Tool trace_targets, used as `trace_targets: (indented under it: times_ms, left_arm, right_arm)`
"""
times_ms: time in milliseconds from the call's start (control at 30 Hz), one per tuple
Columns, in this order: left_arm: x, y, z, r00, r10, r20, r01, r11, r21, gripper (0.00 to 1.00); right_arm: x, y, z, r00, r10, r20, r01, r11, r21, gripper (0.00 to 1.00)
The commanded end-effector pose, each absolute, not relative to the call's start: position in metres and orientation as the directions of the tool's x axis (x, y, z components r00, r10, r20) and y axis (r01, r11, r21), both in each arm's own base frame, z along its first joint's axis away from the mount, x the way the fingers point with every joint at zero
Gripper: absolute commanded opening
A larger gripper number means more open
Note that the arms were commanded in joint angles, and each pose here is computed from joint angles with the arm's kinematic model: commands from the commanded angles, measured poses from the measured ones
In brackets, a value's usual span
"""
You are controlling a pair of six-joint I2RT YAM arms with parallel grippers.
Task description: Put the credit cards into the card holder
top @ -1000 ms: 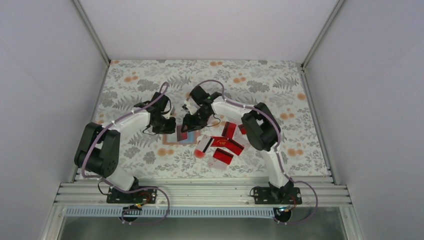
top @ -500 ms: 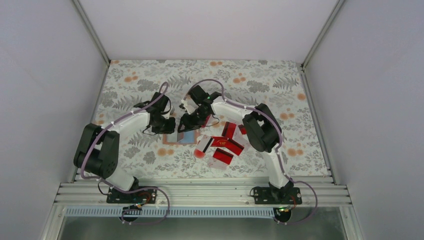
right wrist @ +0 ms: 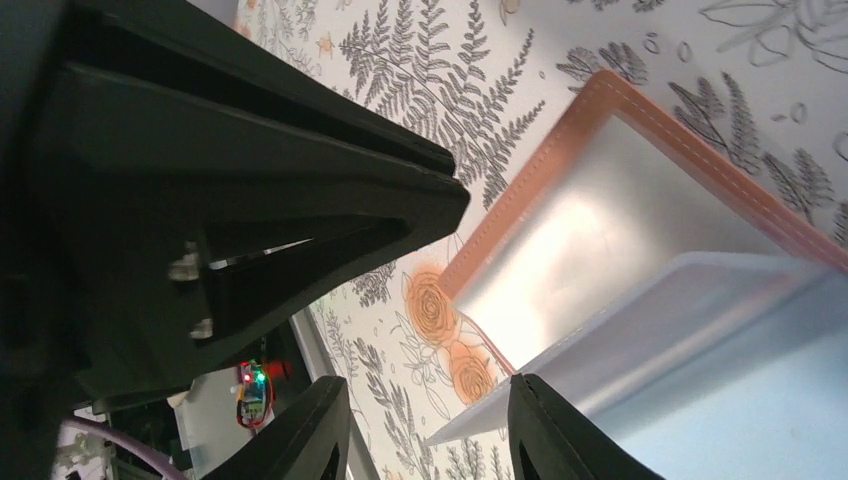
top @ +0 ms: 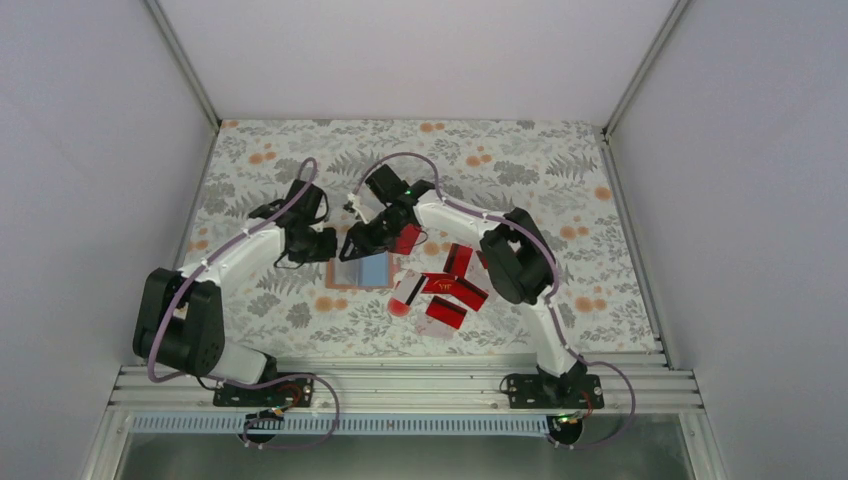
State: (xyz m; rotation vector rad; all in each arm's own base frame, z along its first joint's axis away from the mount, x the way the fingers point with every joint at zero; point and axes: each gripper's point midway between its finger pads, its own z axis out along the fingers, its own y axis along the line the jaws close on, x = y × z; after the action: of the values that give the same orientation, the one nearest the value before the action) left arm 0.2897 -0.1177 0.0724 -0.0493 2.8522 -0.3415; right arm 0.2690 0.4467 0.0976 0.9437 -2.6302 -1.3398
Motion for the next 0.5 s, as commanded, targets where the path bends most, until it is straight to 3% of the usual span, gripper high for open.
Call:
trace_targets:
  times_ms: [0, 300, 467]
  left_arm:
    - [0.286, -0.100, 0.082, -0.954, -0.115, -0.276, -0.059, 0.977, -0.205, 0.09]
    - [0.283, -0.083, 0.101, -0.931, -0.163, -0.327, -0.101, 0.975, -0.197, 0.09]
    - [0.289, -0.087, 0.119, -0.910, -0.163, -0.381, -0.077, 0.970, -0.232, 0.09]
  right_arm:
    - [0.262, 0.466, 0.088, -0.790, -0.569, -0.228, -0.499, 0.381, 0.778, 0.41]
    - [0.270, 0.478, 0.084, -0.783, -0.576, -0.236, -0.503, 0.361, 0.786, 0.41]
    - [0.287, 0.469, 0.110, -0.781, -0.538, -0.317, -0.578, 0.429, 0.694, 0.40]
